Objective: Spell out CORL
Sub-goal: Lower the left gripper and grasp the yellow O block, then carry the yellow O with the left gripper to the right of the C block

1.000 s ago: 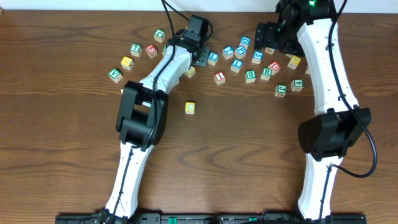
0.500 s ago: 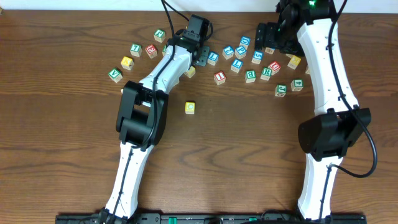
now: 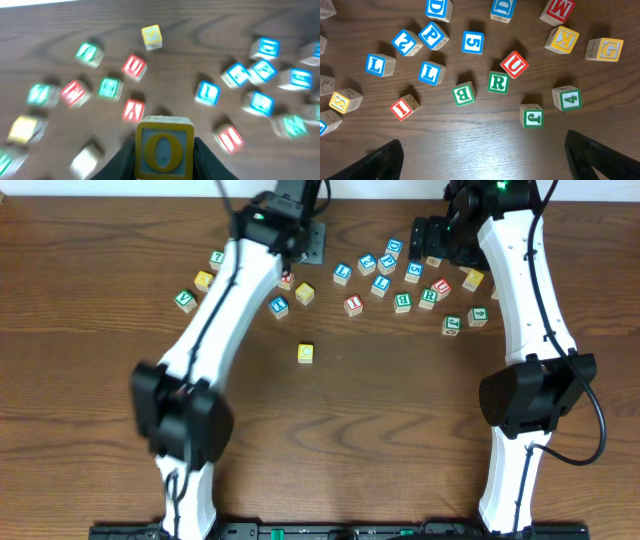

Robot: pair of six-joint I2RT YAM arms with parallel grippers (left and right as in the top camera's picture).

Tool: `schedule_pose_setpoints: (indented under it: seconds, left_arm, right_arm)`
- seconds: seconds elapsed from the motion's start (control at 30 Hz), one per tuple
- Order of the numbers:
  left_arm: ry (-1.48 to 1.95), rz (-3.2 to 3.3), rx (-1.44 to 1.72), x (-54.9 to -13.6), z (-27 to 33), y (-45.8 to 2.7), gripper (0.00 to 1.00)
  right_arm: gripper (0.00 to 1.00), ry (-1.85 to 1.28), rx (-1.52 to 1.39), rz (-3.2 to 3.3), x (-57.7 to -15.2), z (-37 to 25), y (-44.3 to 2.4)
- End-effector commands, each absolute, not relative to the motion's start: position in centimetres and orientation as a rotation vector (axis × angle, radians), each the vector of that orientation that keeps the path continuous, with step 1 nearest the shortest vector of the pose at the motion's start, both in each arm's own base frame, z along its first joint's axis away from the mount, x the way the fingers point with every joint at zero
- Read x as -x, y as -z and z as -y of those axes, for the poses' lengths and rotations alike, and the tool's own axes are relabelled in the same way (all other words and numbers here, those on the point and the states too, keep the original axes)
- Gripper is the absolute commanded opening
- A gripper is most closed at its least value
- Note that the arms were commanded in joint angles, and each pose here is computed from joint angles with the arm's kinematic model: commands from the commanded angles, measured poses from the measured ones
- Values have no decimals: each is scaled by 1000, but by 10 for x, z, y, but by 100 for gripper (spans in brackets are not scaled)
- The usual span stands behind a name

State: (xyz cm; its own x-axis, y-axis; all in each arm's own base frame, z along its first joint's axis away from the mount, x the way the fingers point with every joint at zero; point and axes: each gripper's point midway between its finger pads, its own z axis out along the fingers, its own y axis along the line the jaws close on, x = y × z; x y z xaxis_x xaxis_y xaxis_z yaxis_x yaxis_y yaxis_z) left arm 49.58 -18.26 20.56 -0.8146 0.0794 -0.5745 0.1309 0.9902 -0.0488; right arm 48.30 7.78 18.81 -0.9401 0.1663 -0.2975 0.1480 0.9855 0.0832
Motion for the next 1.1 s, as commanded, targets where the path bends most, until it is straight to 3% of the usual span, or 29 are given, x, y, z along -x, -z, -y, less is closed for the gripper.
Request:
schedule_pose_setpoints:
  seconds: [0.0,0.2,0.5,1.07]
  left_arm:
    - [144,-2553,-44,-470,183,-228,27]
    - [125,-2755,-48,-423,189,-201,27]
    - [55,-2933,-75,-388,204,-132,27]
    - [58,-2949,-112,-362,230,-46,28]
  right_arm:
    - [98,-52,-209,-2804,-484,-76,-194]
    - [99,-41,-222,-2773,-492,-67,-197]
    - [99,-27,-325,-2731,-503,-23,-199]
    - [99,-23,-370,-2728,-503,-7,-199]
